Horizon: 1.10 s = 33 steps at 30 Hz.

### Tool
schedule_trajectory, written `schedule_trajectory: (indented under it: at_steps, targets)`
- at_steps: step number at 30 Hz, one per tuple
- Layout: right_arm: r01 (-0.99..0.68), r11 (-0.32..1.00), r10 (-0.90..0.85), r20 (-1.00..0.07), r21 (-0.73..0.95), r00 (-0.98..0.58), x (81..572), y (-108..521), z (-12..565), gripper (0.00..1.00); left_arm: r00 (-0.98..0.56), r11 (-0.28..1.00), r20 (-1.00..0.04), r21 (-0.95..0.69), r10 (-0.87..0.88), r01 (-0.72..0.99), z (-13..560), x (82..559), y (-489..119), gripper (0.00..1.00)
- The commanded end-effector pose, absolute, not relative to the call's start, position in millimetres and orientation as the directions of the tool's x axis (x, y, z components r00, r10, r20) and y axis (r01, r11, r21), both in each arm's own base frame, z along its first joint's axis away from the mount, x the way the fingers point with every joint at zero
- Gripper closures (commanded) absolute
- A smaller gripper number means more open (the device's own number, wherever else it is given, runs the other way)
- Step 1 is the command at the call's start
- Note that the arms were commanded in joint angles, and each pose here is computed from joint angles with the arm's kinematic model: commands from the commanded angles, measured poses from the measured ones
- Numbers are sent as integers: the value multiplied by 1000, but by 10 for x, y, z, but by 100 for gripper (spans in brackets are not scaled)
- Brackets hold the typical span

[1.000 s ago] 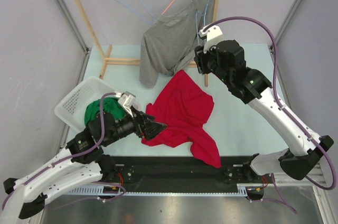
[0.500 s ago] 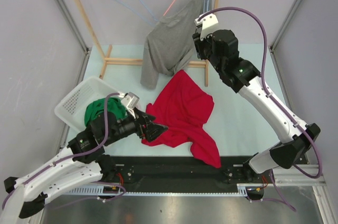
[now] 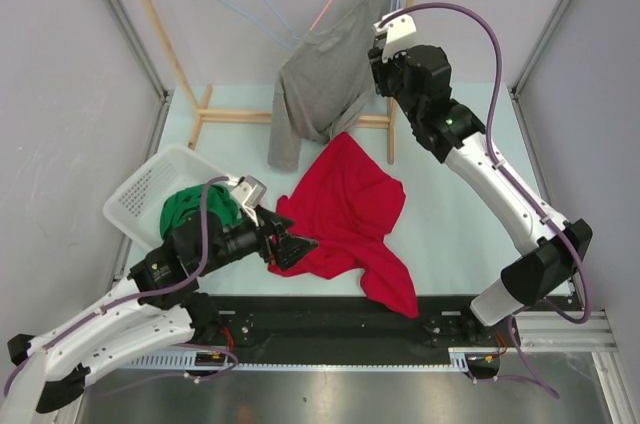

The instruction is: Remove the t-shirt from the hanger

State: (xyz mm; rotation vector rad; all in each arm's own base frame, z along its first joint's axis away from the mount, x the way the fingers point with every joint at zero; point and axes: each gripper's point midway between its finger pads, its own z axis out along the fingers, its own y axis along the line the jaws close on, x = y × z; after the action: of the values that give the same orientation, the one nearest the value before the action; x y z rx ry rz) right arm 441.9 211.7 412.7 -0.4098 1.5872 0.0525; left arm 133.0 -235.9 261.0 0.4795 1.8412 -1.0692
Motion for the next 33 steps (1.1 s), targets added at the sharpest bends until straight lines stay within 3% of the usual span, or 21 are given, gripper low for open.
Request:
schedule_trajectory:
  at_steps: [1,19,20,22,23,26,28,33]
  targets:
    - [-274,941,-169,-978,-197,122,4525,2120,4554,100,-462,545,-881,-436,-97,716,2723,1335,-2338,2]
    - [-300,943,-145,-989,-146,27,4719,2035,4157,99,-482,538,-873,-442,-74,718,2725,1336,-2401,0]
    - [-300,946,-127,-992,-120,-3,4696,2031,4110,83,-491,547,-869,-440,-60,713,2688,1335,-2394,0]
    - [-296,952,-93,-995,-79,-33,4631,2015,4119,61,-493,568,-868,-431,-50,701,2689,1375,-2392,0]
    - [-295,955,-68,-995,-43,-75,4585,2013,4059,39,-499,576,-866,-428,-40,696,2668,1383,-2389,0]
    - [-246,969,-28,-990,8,-141,4421,1917,4003,14,-507,610,-862,-404,-4,682,2635,1429,-2372,0]
    - [-204,976,42,-986,75,-164,4271,1837,4070,1,-503,626,-864,-386,11,678,2636,1456,-2355,0]
    - [-6,991,127,-951,134,-281,3802,1373,3975,0,-529,654,-848,-390,19,648,2577,1515,-2378,0]
